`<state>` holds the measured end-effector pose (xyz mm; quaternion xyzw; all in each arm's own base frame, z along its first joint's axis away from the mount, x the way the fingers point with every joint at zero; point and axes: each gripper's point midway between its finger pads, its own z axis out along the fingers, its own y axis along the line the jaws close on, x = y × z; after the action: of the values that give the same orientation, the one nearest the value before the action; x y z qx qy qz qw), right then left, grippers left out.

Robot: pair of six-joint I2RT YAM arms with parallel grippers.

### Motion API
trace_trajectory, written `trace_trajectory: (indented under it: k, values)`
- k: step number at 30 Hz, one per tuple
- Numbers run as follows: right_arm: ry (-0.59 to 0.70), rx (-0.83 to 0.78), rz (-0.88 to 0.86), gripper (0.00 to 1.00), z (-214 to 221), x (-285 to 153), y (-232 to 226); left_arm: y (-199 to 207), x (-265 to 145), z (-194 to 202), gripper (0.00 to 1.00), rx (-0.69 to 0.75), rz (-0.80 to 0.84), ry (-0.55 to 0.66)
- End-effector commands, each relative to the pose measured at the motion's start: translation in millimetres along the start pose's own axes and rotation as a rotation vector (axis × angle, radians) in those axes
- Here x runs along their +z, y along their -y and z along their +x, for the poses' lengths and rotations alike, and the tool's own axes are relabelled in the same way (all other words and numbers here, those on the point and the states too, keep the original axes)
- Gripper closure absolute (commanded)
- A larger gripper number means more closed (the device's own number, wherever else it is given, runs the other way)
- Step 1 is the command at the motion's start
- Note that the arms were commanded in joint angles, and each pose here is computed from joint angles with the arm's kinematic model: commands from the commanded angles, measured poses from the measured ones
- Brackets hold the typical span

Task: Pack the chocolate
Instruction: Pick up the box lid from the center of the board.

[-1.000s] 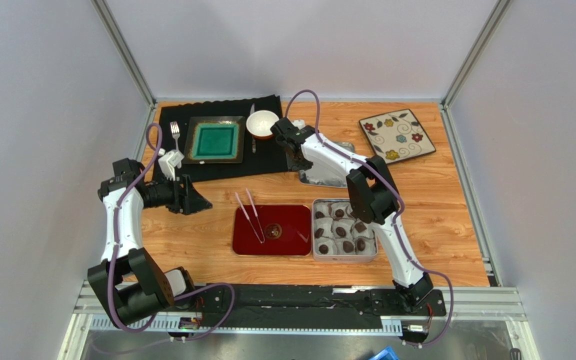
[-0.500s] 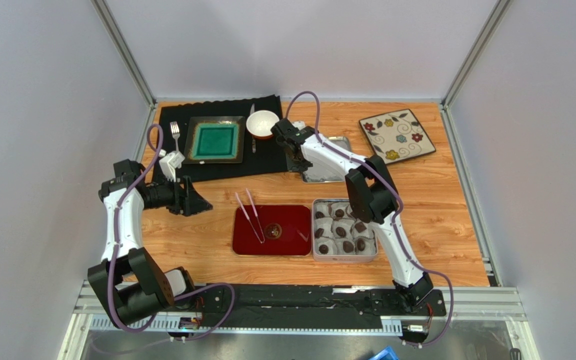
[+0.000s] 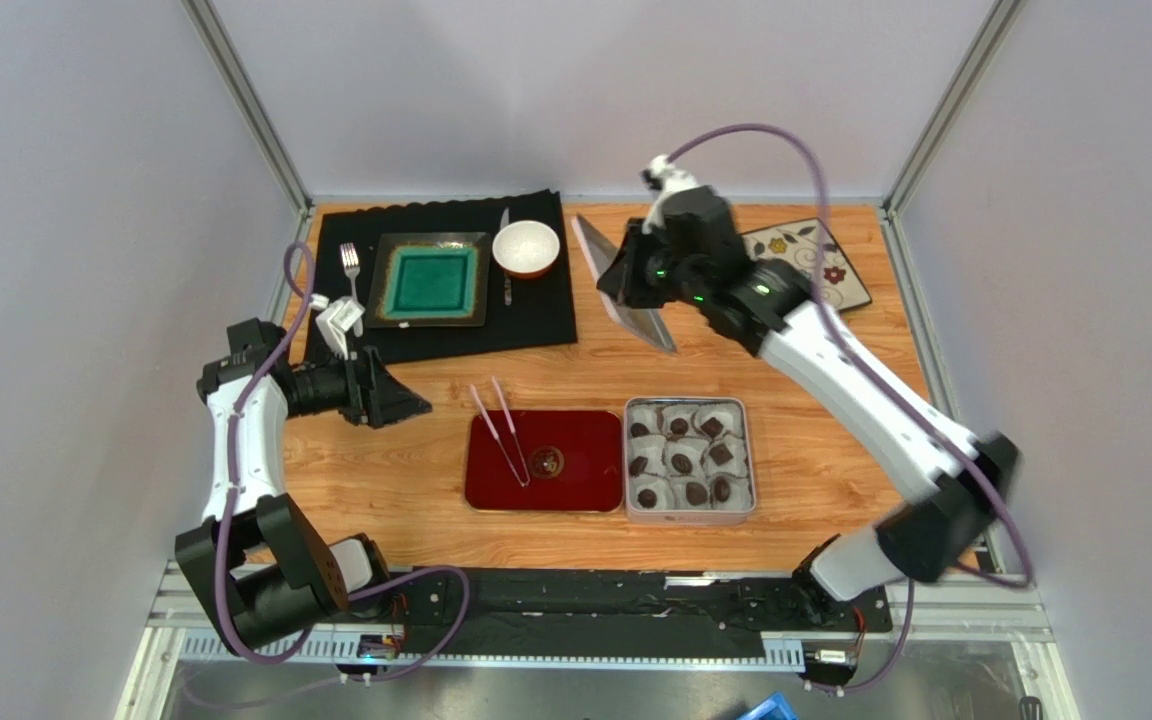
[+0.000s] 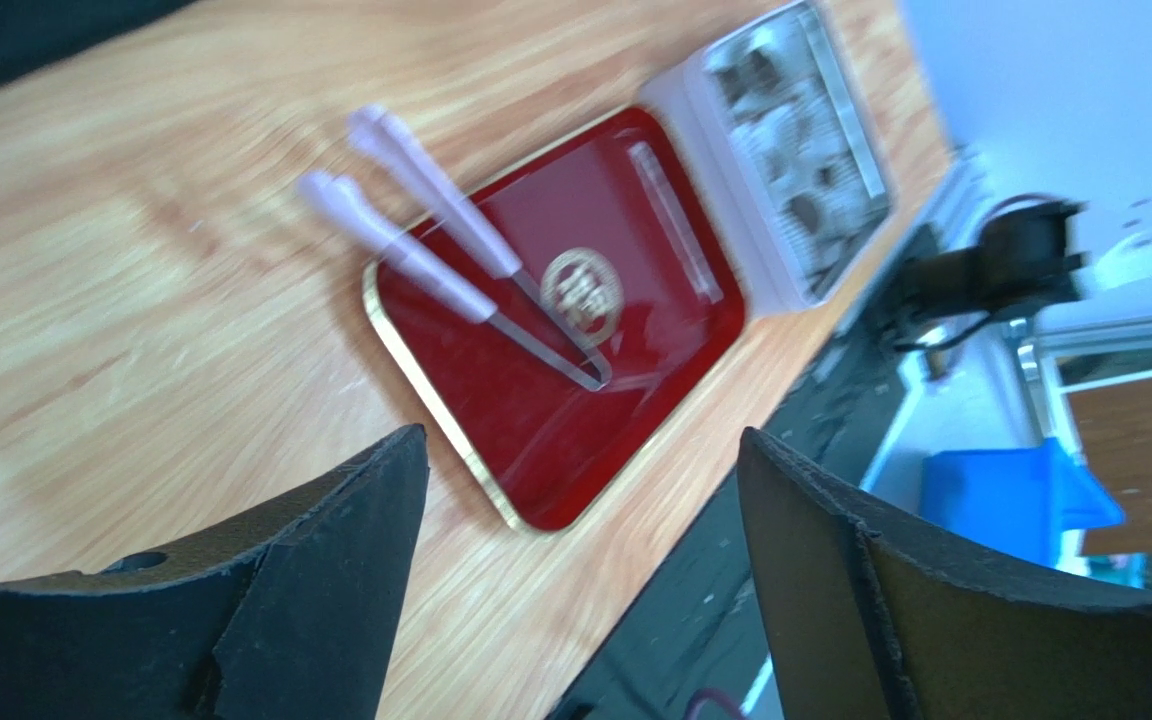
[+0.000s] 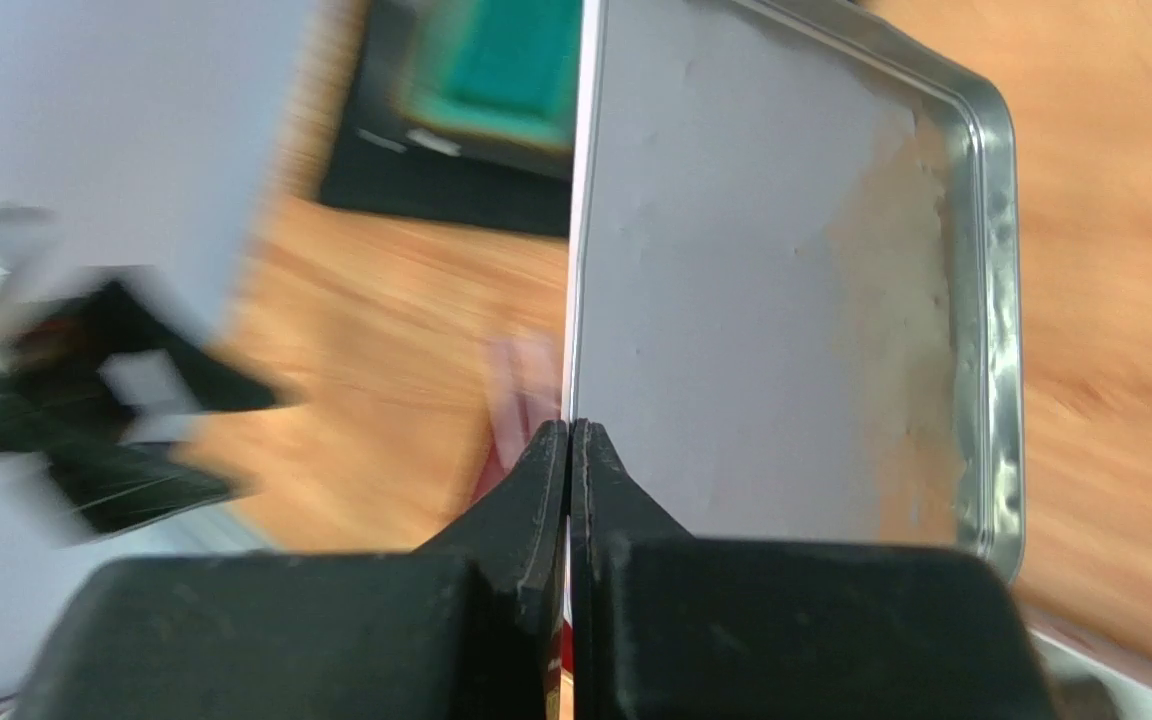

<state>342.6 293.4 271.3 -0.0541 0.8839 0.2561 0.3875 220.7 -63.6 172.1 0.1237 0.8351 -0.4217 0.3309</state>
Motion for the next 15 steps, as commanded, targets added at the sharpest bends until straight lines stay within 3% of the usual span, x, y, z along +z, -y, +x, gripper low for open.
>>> trace_trajectory:
  k: [1, 2, 4, 6, 8, 9, 14, 15]
  values:
    - [0.252, 0.102, -0.487, 1.0, -53, -115, -79, 34, -3, -35, 0.12, 0.007, 0.191, 0.14]
    - [0.219, 0.133, -0.528, 1.0, -33, -114, -76, 45, -4, -42, 0.1, 0.009, 0.257, 0.177]
    - [0.372, 0.18, -0.691, 1.0, -48, -168, -89, 53, -4, -48, 0.09, -0.01, 0.324, 0.2]
    - [0.418, 0.325, -0.818, 1.0, -38, -180, -87, 70, -2, -52, 0.09, -0.026, 0.438, 0.221]
    - [0.533, 0.462, -0.999, 1.0, -49, -228, -89, 91, 2, -51, 0.08, -0.04, 0.552, 0.22]
    - [0.532, 0.512, -0.999, 1.0, -31, -218, -75, 96, 5, -50, 0.08, -0.031, 0.583, 0.22]
    - [0.656, 0.678, -1.186, 1.0, -32, -251, -58, 144, 15, -48, 0.07, -0.048, 0.726, 0.14]
    - [0.64, 0.723, -1.216, 1.0, -32, -253, -57, 145, 20, -48, 0.07, 0.008, 0.726, 0.153]
